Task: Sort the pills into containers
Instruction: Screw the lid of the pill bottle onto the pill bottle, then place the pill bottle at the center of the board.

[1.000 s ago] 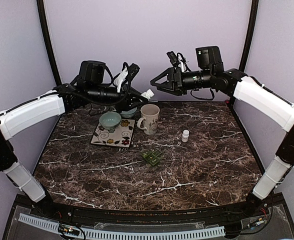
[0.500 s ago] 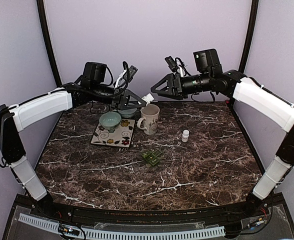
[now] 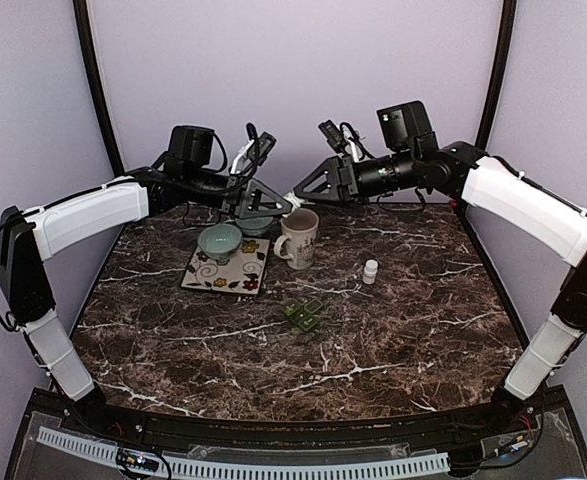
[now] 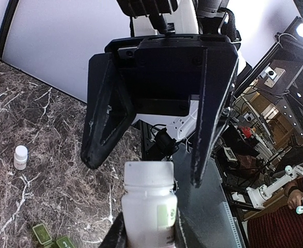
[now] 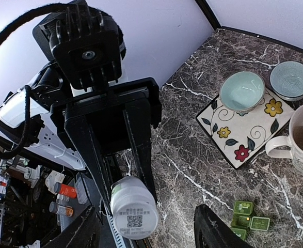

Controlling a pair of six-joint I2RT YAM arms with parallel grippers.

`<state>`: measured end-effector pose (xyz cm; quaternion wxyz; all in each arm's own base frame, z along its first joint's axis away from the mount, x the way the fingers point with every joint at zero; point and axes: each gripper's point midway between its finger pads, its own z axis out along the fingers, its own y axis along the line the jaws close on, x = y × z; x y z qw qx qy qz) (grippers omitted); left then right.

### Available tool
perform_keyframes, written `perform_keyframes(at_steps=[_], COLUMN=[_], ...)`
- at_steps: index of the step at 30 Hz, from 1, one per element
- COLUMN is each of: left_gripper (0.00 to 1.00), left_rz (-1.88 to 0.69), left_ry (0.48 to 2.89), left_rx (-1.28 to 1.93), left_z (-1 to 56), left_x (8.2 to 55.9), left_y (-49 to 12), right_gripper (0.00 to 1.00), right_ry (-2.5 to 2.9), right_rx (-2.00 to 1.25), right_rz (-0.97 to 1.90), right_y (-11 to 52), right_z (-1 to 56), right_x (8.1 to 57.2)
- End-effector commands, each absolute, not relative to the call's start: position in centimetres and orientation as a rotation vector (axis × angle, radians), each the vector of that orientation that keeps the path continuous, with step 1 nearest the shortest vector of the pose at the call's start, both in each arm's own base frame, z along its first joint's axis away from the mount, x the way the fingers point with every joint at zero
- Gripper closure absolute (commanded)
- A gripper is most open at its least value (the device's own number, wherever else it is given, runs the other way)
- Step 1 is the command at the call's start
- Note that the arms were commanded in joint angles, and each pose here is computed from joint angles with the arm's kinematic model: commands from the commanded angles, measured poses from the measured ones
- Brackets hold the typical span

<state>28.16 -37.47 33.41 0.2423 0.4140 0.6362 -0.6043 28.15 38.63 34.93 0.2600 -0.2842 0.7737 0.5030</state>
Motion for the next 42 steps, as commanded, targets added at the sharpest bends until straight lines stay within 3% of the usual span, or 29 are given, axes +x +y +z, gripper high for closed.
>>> perform_keyframes(at_steps=[1, 18, 25, 30, 37, 42], left_gripper=[1.00, 1.00, 1.00, 1.00, 1.00, 1.00], left_rz=[-1.668, -1.687, -1.691, -1.630, -1.371, -0.977], left_ry=[1.659, 1.646, 1.657, 1.669, 1.678, 1.662], left_rx=[1.170, 1.185, 1.185, 1.175, 1.131, 1.126], left_z=[35.5, 35.6, 35.2, 35.0, 35.1, 34.6], left_x=[27.7, 27.8, 28.0, 28.4, 30.0, 30.9], left_y=[-37.3, -37.6, -37.6, -37.6, -37.4, -38.5], right_gripper=[0.40, 0.56, 0.72, 1.00, 1.00, 1.00], right_ry=[2.037, 2.064, 2.060, 2.071, 2.169, 2.227], right_rx=[-0.803, -0.830, -0.831, -0.824, -0.753, -0.701], right_rz=[1.369, 1.382, 1.381, 1.398, 1.438, 1.426], right_y=[39.1, 40.2, 40.3, 40.4, 41.1, 41.4], right_z=[36.7, 36.0, 36.2, 36.3, 34.5, 33.6], right_x=[27.7, 27.8, 27.9, 27.9, 28.6, 29.4])
